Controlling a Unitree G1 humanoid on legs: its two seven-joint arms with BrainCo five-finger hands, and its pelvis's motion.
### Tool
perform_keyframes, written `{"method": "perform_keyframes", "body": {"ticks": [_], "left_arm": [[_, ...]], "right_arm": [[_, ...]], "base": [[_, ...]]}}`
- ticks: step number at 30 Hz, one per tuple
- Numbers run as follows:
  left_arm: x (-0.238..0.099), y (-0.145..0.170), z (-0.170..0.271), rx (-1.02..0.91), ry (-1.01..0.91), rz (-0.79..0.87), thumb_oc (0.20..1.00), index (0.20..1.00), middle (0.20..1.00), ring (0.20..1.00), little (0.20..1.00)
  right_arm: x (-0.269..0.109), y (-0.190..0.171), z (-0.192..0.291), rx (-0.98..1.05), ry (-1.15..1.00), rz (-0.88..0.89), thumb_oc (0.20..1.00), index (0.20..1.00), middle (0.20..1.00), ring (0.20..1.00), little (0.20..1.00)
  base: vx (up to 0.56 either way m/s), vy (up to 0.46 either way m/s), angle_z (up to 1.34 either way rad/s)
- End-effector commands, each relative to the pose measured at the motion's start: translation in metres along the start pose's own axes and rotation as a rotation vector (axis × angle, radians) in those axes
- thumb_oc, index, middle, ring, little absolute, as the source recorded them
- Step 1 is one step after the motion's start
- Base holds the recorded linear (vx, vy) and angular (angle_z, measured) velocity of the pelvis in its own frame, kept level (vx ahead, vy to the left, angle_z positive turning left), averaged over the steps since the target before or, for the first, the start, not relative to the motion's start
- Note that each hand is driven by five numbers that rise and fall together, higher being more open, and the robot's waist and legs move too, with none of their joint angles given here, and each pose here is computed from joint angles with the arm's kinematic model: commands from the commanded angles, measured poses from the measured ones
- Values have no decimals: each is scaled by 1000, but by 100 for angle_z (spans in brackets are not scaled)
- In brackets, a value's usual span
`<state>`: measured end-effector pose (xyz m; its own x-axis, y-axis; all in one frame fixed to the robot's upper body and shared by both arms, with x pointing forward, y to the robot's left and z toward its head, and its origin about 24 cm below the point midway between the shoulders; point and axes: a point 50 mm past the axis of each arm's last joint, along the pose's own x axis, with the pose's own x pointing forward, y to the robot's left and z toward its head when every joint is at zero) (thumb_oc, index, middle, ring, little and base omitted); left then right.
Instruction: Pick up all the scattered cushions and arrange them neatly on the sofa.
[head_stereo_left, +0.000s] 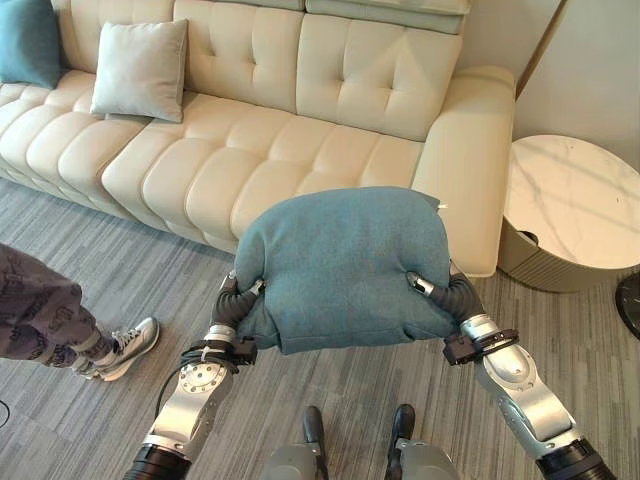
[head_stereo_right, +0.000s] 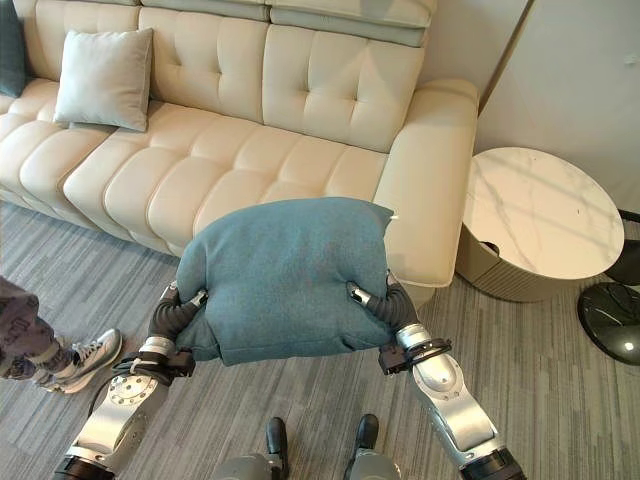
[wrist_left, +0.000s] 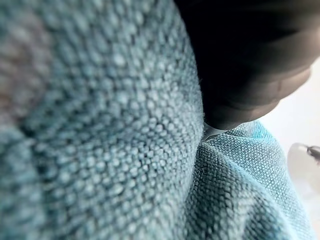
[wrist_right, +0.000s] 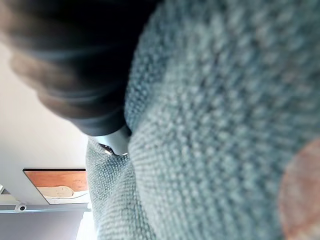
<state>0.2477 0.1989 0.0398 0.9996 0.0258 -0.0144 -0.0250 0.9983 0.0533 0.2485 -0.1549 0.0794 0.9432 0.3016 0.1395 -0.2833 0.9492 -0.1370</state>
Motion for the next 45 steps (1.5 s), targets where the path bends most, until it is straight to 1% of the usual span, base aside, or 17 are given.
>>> {"method": "perform_keyframes", "body": {"ticks": [1,4,5,11,15,19,29,32,36,39,41,45], "left_arm": [[8,-49,65,-70,-336,-264,200,200,200,200,200],[10,-55,64,-76,-330,-283,200,200,200,200,200],[10,-53,63,-71,-330,-279,200,200,200,200,200],[10,-50,55,-81,-302,-257,200,200,200,200,200],[1,-55,46,-92,-271,-293,200,200,200,200,200],[3,-53,46,-96,-269,-279,200,200,200,200,200],[4,-46,44,-79,-255,-246,200,200,200,200,200],[4,-45,46,-100,-266,-211,200,200,200,200,200],[3,-47,43,-108,-255,-224,200,200,200,200,200],[1,-45,39,-80,-232,-233,200,200,200,200,200],[3,-35,42,-38,-241,-209,200,200,200,200,200],[4,-28,43,-17,-250,-179,200,200,200,200,200]], "right_arm": [[17,52,61,115,-341,238,200,200,200,200,200],[15,49,60,122,-337,231,200,200,200,200,200],[16,46,62,146,-346,234,200,200,200,200,200],[16,43,54,147,-302,248,200,200,200,200,200],[3,37,42,165,-251,237,200,200,200,200,200],[3,29,38,161,-229,207,200,200,200,200,200],[5,21,39,95,-227,164,200,200,200,200,200],[8,20,36,68,-215,161,200,200,200,200,200],[6,20,32,52,-196,169,200,200,200,200,200],[7,23,31,43,-190,176,200,200,200,200,200],[15,34,38,41,-227,209,200,200,200,200,200],[22,41,44,69,-261,218,200,200,200,200,200]], "base": [[146,184,53],[246,132,54],[287,69,41],[365,-1,37],[425,-86,48],[362,-78,46],[299,39,-67],[345,183,-96],[312,276,-109],[302,341,-74],[151,247,-78],[121,183,-85]]}}
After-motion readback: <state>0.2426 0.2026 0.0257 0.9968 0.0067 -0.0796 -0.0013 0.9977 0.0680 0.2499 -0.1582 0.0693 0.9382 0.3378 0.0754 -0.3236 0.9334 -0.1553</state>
